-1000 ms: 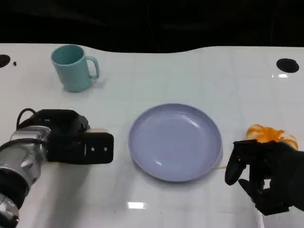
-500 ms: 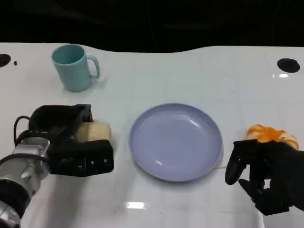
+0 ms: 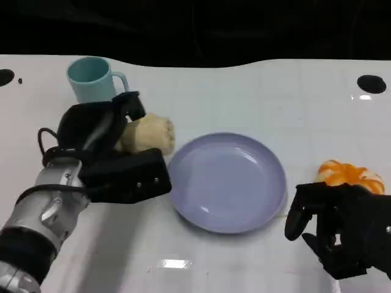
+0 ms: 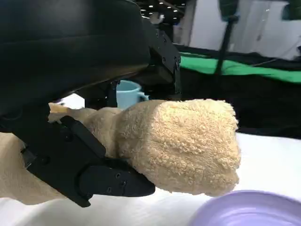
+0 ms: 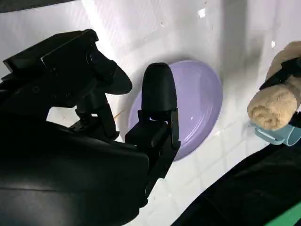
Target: Grasp the towel on the left side of the plate with the left hand and place it into the plate.
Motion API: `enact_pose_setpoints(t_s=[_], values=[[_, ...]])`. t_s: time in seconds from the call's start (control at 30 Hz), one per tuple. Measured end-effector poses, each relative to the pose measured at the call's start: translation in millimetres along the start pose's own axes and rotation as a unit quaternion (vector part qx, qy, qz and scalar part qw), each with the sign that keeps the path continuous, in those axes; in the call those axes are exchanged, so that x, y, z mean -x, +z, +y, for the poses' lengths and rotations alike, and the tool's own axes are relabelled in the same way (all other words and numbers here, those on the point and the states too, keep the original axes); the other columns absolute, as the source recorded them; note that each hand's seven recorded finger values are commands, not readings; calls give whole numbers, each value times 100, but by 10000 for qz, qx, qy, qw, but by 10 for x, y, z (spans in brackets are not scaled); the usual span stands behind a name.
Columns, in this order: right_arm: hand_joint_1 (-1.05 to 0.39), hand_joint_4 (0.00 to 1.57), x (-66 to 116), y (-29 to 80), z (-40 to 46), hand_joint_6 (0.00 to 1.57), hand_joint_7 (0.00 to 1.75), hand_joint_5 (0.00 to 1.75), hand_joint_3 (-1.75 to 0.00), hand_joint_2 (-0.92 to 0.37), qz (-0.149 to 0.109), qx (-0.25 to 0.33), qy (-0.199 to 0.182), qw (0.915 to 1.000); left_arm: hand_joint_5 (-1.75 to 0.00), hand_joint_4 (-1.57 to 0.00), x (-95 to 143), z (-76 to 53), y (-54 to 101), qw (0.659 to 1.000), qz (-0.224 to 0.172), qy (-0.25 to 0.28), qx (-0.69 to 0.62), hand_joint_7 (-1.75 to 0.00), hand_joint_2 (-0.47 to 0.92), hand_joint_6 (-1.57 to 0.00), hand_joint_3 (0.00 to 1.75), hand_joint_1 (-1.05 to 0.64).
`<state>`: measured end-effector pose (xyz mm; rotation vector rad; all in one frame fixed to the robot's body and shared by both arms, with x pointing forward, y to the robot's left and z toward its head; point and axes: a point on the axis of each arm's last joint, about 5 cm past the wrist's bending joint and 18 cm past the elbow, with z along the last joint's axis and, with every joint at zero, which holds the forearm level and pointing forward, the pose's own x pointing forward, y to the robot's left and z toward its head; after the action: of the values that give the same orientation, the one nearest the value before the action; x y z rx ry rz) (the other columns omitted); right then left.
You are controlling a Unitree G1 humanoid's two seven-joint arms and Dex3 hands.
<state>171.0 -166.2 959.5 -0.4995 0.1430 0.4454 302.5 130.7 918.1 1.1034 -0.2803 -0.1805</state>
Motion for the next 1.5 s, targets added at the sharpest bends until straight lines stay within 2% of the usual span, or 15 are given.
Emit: enact_pose_setpoints(t_s=[0.07,0.23,0.4,0.5,0.73,0.87,0.93,0.97,1.0,1.03,1.07,1.1,1.17,1.37,1.5], values=[[0,74,-4,4,9,71,141,175,-107,-56,-8,12,17,10000,-175,-90,-4,-5,85,9998,-143,-51,126,-159,56,-68,80,-23],[-1,74,-14,12,38,71,141,175,-106,-57,-22,29,17,10000,-175,-92,-25,20,267,9983,-516,-127,231,-174,51,-68,102,-20],[-1,74,-27,26,57,70,141,175,-106,-58,-58,36,48,10000,-175,-91,-40,21,471,9951,-879,-222,385,-175,47,-68,102,-17],[-2,74,-28,28,56,71,142,175,-105,-58,-63,34,46,10000,-175,-92,-40,4,537,9942,-933,-318,436,-175,46,-67,102,-19],[-1,75,-16,33,56,71,142,175,-106,-57,-66,33,37,10000,-175,-90,11,-176,792,9884,-1182,-725,615,-175,49,-63,103,-20],[-1,73,2,37,59,70,142,175,-106,-58,-74,29,35,10000,-174,-81,19,-236,879,9843,-1298,-1008,650,-118,62,-74,74,-21],[-1,73,11,41,55,70,142,175,-105,-58,-60,27,28,10000,-171,-70,21,-253,892,9825,-1285,-1190,636,-73,70,-83,55,-20],[-1,73,16,44,52,70,142,175,-105,-58,-52,23,22,10000,-158,-62,20,-256,899,9814,-1261,-1299,641,-52,78,-82,44,-22],[-1,73,19,48,50,70,142,175,-105,-58,-50,18,19,10000,-126,-49,18,-258,904,9801,-1228,-1421,638,-27,86,-70,30,-26],[-1,73,21,51,48,70,142,175,-105,-58,-56,15,22,10000,-114,-45,15,-259,907,9782,-1203,-1581,608,-18,89,-66,26,-27],[-1,74,22,51,46,70,142,175,-105,-58,-59,10,30,10000,-81,-34,14,-260,910,9751,-1204,-1785,538,-7,91,-54,20,-34],[-2,74,23,51,44,70,142,175,-105,-58,-58,10,41,10000,-61,-32,16,-260,909,9719,-1217,-1962,459,-4,91,-47,18,-38],[-2,73,25,49,38,70,142,175,-105,-58,-49,31,68,10000,-42,-25,17,-250,898,9667,-1218,-2242,210,-1,92,-35,13,-48],[-2,72,30,46,26,69,142,175,-105,-57,-39,41,71,10000,-35,-14,7,-187,924,9638,-1178,-2384,-214,0,92,-19,13,-65],[-2,73,36,43,10,70,142,175,-105,-57,-38,19,51,10000,-37,-14,9,-130,927,9618,-1154,-2459,-324,-2,92,-21,14,-67]])
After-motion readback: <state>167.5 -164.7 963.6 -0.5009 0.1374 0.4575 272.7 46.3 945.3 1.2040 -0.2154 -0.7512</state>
